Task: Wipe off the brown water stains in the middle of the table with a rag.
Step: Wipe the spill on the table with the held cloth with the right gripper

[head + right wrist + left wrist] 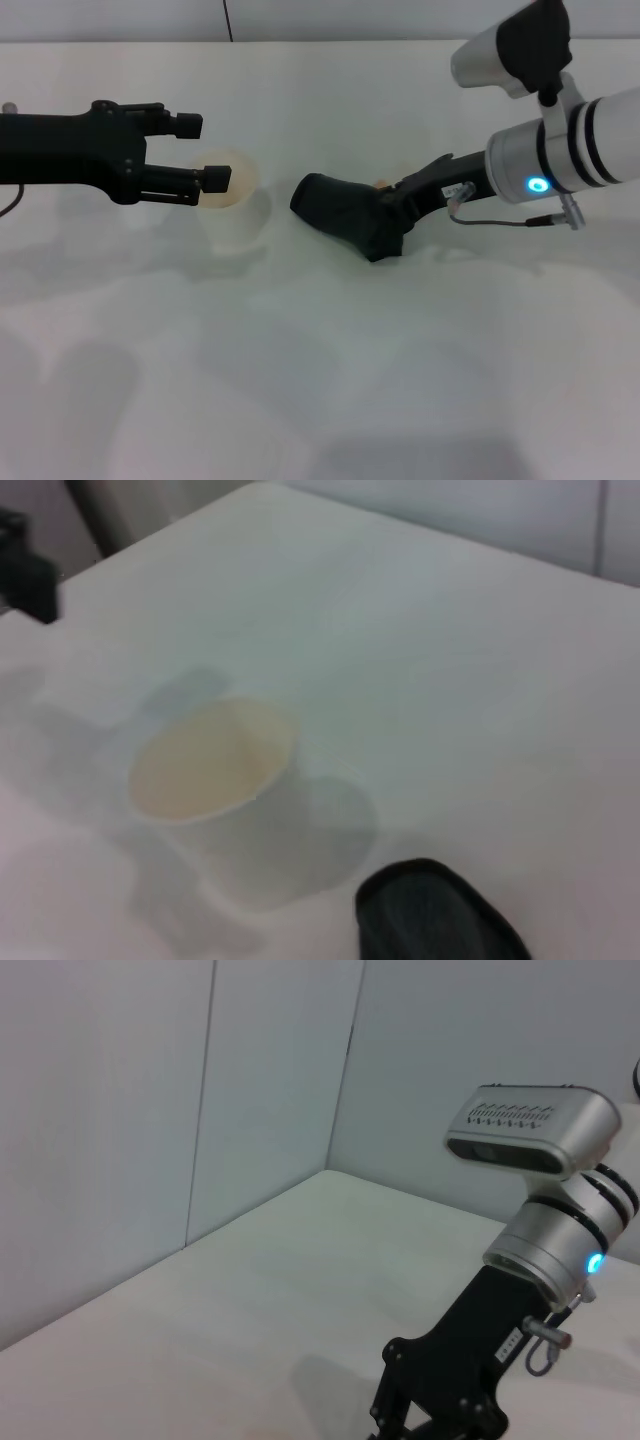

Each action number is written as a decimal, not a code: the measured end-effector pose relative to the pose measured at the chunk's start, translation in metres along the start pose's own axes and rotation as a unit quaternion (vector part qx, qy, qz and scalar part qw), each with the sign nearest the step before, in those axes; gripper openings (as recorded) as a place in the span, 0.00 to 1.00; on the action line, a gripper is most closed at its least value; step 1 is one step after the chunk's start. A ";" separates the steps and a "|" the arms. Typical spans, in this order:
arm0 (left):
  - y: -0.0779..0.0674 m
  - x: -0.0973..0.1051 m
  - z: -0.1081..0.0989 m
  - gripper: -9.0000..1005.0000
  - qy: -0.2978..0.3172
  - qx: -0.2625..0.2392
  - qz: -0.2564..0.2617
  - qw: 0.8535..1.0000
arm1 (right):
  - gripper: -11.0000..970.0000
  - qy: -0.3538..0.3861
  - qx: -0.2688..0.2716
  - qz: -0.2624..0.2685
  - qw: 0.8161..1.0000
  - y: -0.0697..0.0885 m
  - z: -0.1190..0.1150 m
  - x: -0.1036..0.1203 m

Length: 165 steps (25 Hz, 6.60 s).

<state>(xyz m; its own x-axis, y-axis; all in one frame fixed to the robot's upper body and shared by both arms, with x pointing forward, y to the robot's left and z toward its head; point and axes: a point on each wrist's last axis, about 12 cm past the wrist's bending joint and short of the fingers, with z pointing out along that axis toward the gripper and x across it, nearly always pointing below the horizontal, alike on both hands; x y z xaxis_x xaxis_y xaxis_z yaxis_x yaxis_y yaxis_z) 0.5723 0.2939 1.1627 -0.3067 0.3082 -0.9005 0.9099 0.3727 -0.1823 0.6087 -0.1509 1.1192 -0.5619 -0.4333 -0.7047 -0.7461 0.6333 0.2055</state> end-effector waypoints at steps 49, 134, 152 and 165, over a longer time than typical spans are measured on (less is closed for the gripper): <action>-0.001 0.002 0.002 0.87 -0.006 0.004 0.000 1.000 | 0.08 0.057 -0.054 -0.031 0.996 0.024 0.007 0.009; -0.001 0.003 -0.001 0.87 -0.013 -0.005 -0.001 1.000 | 0.09 0.007 0.032 0.021 0.999 -0.012 -0.003 0.013; -0.001 0.004 -0.001 0.87 -0.015 -0.007 -0.001 1.000 | 0.10 0.038 -0.016 -0.007 0.999 0.010 -0.005 0.017; -0.001 0.003 -0.001 0.87 -0.015 -0.007 0.000 1.000 | 0.10 0.035 -0.004 0.006 0.999 0.003 -0.019 0.032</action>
<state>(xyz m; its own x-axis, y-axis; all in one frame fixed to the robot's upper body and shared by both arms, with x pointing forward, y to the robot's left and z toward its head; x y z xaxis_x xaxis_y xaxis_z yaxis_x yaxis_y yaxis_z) 0.5700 0.2955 1.1603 -0.2984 0.2809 -0.9122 0.9055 0.3853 -0.1776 0.5813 -0.1746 1.1099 -0.5943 -0.4702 -0.6524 -0.7418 0.6339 0.2189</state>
